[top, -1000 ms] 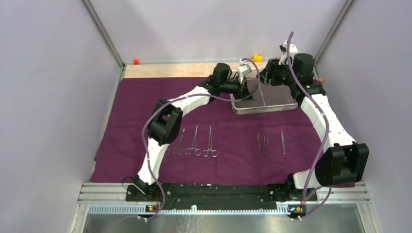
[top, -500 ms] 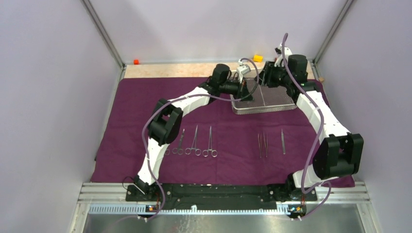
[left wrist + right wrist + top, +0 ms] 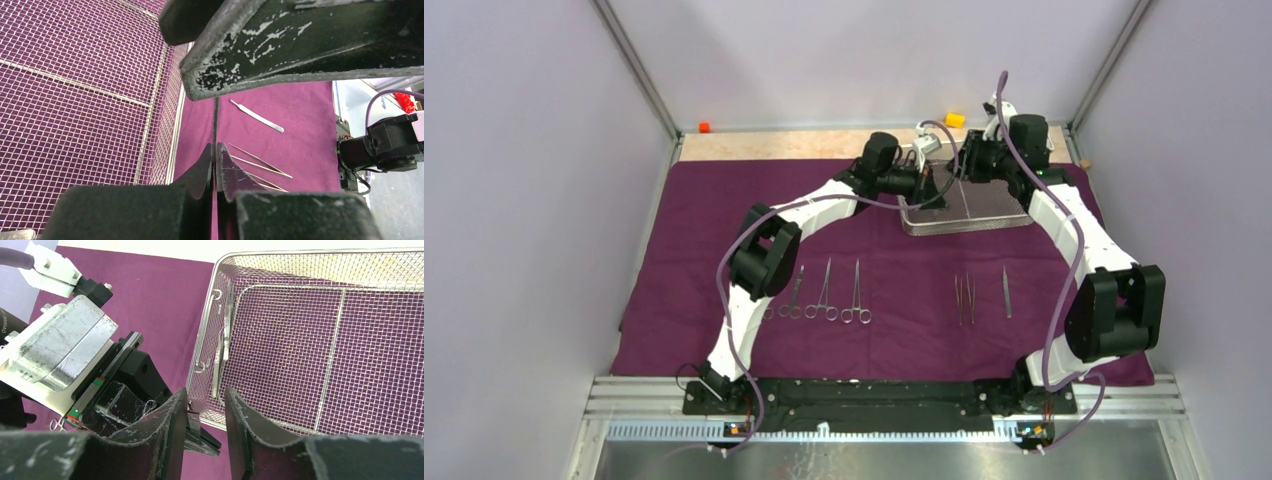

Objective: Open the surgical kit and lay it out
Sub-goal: Place the medical item in the surgical kit.

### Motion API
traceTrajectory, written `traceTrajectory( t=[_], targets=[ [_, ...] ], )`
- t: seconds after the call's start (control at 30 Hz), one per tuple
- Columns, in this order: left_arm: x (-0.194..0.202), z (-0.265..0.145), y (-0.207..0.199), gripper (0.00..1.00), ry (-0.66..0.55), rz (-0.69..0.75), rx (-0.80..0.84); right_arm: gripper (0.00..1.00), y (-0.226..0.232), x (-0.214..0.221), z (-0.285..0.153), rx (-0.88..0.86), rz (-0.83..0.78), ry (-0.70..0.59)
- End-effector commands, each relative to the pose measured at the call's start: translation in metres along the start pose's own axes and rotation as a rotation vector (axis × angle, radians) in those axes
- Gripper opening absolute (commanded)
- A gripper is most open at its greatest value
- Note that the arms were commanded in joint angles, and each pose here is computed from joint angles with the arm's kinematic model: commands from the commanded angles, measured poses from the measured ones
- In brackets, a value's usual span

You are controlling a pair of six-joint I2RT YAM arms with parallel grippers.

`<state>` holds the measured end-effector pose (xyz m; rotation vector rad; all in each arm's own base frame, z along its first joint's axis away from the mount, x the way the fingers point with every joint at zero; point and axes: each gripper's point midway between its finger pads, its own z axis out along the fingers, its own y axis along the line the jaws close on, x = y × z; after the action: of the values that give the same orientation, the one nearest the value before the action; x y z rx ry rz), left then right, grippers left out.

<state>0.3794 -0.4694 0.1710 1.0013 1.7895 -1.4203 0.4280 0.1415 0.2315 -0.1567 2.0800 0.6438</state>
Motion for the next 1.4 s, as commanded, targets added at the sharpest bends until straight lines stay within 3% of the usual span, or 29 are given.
traceTrajectory(
  t=[0.0,0.57,0.83,1.17,1.37],
  targets=[
    [-0.031,-0.004,-0.018,0.0,-0.054,0.075,0.021,0.31,0.015,-0.024,-0.002,-0.041,-0.028,-0.052],
    [-0.026,0.0,-0.017,0.0,-0.042,0.066,0.028,0.19,0.014,-0.025,0.001,-0.037,-0.036,-0.044],
    [-0.024,0.0,-0.014,0.01,-0.038,0.065,0.02,0.0,0.012,-0.024,0.002,-0.023,-0.045,-0.039],
    [-0.038,-0.004,-0.019,0.54,-0.043,0.116,0.014,0.0,-0.001,-0.027,-0.015,0.073,-0.123,-0.052],
    [-0.048,-0.024,-0.023,0.72,-0.039,0.19,-0.024,0.0,-0.013,-0.009,-0.041,0.153,-0.213,0.022]
  ],
)
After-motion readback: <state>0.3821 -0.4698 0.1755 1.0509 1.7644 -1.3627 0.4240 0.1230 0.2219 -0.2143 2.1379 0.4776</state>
